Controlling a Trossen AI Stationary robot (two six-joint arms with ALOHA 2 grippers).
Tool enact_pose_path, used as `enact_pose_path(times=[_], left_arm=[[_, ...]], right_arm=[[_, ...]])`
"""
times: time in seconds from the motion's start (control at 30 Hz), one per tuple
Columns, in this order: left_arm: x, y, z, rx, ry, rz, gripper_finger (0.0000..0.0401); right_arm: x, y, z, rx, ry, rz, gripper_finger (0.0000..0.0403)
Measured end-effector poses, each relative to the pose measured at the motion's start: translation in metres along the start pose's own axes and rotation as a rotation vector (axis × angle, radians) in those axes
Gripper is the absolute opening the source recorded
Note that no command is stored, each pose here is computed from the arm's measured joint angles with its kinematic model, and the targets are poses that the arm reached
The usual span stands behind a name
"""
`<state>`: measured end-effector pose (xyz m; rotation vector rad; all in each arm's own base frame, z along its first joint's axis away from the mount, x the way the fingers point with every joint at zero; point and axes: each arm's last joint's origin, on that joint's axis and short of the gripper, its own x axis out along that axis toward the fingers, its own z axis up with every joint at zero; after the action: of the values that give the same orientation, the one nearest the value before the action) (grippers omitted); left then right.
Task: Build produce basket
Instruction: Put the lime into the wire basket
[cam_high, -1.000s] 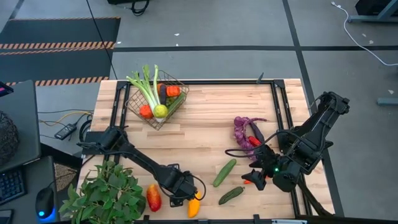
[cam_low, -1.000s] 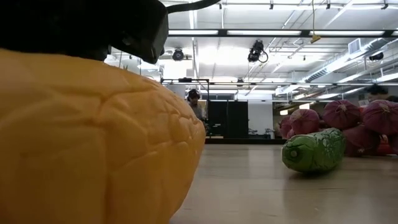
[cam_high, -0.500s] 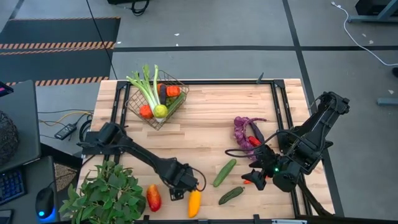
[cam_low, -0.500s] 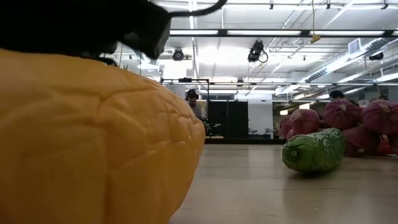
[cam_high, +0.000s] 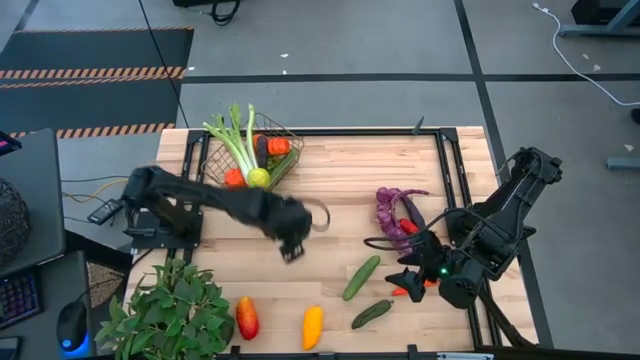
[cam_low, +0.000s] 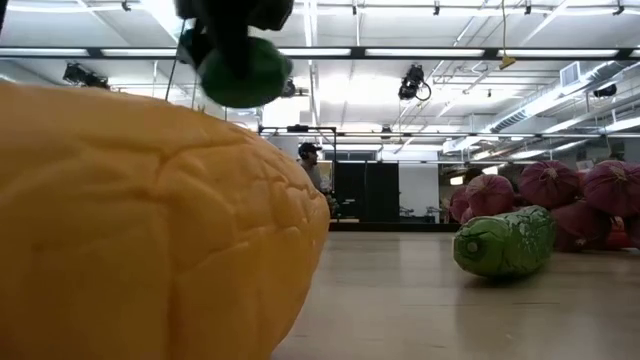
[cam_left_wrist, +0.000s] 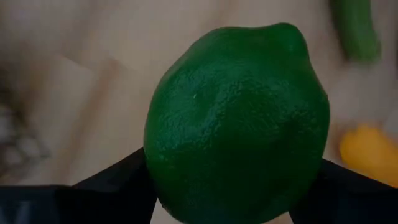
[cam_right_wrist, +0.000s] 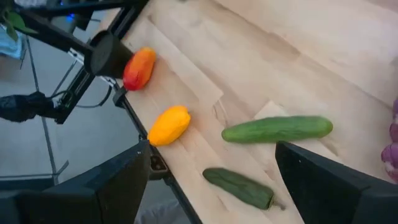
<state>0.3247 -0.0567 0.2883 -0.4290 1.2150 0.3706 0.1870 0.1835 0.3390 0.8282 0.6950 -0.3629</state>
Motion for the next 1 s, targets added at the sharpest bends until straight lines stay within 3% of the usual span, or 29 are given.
enact_pose_path(times=[0.2,0.57,0.73,0.83,1.0], left_arm=[[-0.037,0.065,0.026,-0.158,-0.158,0.099,0.0279],[-0.044,0.157,0.05,-0.225,-0.121,0.259,0.0281],[-0.048,0.186,0.067,-0.329,-0.254,0.256,0.0281],[-0.052,0.197,0.066,-0.416,-0.269,0.263,0.0282],[-0.052,0.205,0.068,-0.451,-0.277,0.271,0.0284]], right_arm=[[0.001,-0.001,0.004,0.002,-0.064,-0.013,0.0348],[0.014,-0.006,0.026,-0.028,-0.141,-0.084,0.0348],[0.02,-0.009,0.036,-0.076,-0.112,-0.12,0.0348],[0.023,-0.012,0.042,-0.103,-0.074,-0.138,0.0348],[0.028,-0.014,0.051,-0.129,-0.028,-0.153,0.0348]])
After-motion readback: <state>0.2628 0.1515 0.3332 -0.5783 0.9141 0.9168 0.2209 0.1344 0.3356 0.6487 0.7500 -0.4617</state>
